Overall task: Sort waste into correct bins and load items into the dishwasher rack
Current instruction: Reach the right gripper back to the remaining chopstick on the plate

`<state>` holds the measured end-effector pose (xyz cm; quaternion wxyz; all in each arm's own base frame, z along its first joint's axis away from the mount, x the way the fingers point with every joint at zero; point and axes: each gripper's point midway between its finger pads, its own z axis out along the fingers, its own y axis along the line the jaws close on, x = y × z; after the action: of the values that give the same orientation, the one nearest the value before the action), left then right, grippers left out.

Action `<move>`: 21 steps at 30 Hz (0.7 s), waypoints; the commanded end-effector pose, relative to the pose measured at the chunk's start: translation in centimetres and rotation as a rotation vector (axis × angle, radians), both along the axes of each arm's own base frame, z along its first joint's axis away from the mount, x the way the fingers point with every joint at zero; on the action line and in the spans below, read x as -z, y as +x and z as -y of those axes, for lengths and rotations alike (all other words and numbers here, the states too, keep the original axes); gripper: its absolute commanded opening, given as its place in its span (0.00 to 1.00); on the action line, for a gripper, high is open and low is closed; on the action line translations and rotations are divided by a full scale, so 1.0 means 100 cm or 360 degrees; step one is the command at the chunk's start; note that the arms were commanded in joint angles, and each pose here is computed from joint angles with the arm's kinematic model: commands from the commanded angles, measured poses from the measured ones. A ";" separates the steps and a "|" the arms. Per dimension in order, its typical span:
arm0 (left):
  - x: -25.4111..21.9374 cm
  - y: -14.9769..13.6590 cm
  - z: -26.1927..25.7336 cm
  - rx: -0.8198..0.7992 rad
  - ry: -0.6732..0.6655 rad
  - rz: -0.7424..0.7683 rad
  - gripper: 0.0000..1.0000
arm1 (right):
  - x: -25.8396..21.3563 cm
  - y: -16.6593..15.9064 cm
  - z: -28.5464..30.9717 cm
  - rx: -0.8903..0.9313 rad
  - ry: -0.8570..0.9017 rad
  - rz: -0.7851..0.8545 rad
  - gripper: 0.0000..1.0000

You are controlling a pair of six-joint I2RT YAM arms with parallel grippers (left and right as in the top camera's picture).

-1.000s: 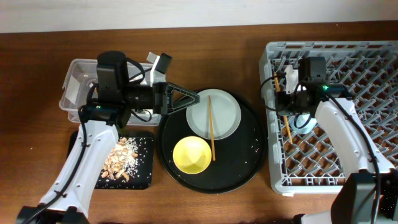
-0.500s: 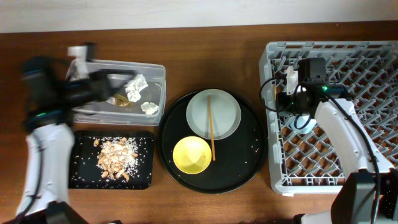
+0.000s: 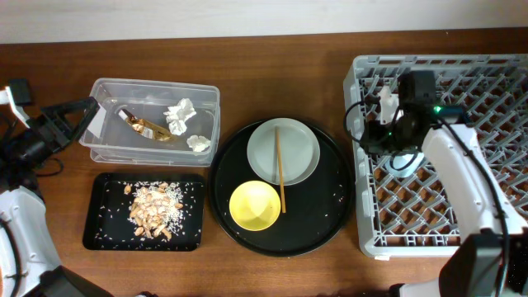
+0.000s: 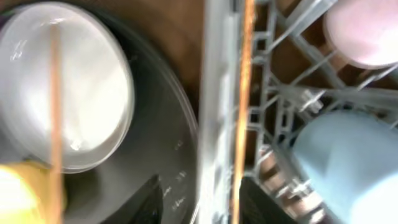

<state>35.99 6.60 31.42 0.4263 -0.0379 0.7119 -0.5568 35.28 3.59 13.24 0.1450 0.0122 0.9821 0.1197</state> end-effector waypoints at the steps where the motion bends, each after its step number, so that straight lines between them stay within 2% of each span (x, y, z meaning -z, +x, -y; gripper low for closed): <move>1: -0.005 -0.005 0.003 0.0033 -0.0006 0.0019 0.99 | -0.052 0.005 -0.038 -0.0101 0.0256 0.0151 0.42; 5: -0.005 -0.005 0.003 0.0033 -0.0006 0.0019 0.99 | -0.051 -0.003 -0.073 -0.0116 0.0280 0.0093 0.43; 8: -0.005 -0.005 0.003 0.0033 -0.0006 0.0019 0.99 | -0.051 -0.005 -0.100 -0.0207 0.0276 0.0114 0.57; 9: -0.005 -0.005 0.003 0.0033 -0.0006 0.0019 0.99 | -0.051 -0.007 -0.112 -0.0259 0.0282 0.0129 0.63; 10: -0.005 -0.005 0.003 0.0033 -0.0006 0.0019 0.99 | -0.052 -0.008 -0.121 -0.0273 0.0293 0.0130 0.97; 11: -0.005 -0.005 0.003 0.0033 -0.0006 0.0019 0.99 | -0.052 -0.008 -0.134 -0.0266 0.0322 0.0127 0.98; 15: -0.005 -0.005 0.003 0.0033 -0.0006 0.0020 0.99 | -0.044 -0.015 -0.164 -0.0354 0.0308 0.0110 1.00; 16: -0.005 -0.005 0.003 0.0033 -0.0006 0.0019 0.99 | -0.039 -0.016 -0.166 -0.0361 0.0274 0.0104 0.86; 17: -0.005 -0.005 0.003 0.0033 -0.0006 0.0019 0.99 | -0.033 -0.016 -0.167 -0.0366 0.0237 0.0090 0.66; 18: -0.005 -0.005 0.003 0.0033 -0.0006 0.0019 0.99 | -0.025 -0.017 -0.169 -0.0368 0.0202 0.0068 0.56; 21: -0.005 -0.005 0.003 0.0033 -0.0006 0.0019 0.99 | -0.005 -0.016 -0.173 -0.0316 0.0124 0.0005 0.53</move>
<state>35.90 6.52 31.47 0.4247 -0.0359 0.7110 -0.5593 33.02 20.89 15.63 0.1403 -0.1007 0.9621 0.2109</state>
